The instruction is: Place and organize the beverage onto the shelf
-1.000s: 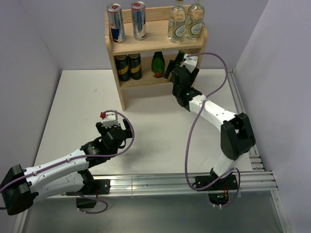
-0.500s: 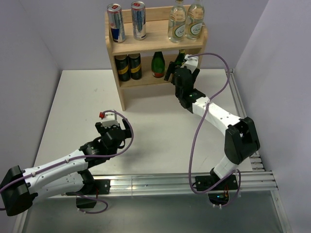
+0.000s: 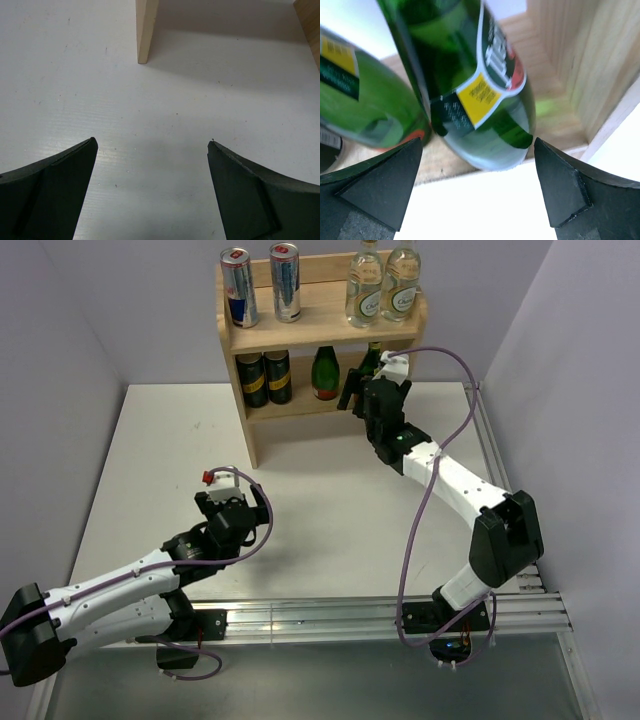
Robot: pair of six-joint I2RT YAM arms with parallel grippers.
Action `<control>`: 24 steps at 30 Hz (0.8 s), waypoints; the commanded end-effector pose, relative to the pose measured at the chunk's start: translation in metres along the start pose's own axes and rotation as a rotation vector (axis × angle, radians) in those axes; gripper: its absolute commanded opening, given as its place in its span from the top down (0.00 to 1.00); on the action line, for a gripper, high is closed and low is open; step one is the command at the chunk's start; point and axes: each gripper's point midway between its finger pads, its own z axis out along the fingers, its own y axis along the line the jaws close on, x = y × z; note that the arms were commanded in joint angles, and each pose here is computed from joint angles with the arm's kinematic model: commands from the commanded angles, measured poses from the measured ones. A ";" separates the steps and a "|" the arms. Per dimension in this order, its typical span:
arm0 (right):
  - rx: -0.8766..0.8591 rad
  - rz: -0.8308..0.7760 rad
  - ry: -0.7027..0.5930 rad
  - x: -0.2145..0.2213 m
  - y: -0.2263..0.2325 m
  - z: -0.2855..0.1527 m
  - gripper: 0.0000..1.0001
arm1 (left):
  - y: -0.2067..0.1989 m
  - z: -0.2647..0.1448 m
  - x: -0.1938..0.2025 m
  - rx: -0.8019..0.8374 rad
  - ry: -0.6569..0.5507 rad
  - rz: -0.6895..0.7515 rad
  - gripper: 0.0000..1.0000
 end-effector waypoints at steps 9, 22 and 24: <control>-0.067 0.026 -0.007 -0.033 0.000 -0.038 0.00 | -0.002 -0.004 -0.011 0.006 -0.025 -0.032 0.01; -0.128 0.071 0.071 -0.004 0.001 -0.063 0.40 | -0.001 -0.004 -0.012 0.006 -0.028 -0.035 0.01; -0.116 0.070 0.084 0.001 0.001 -0.060 0.63 | -0.001 -0.004 -0.011 0.006 -0.025 -0.032 0.01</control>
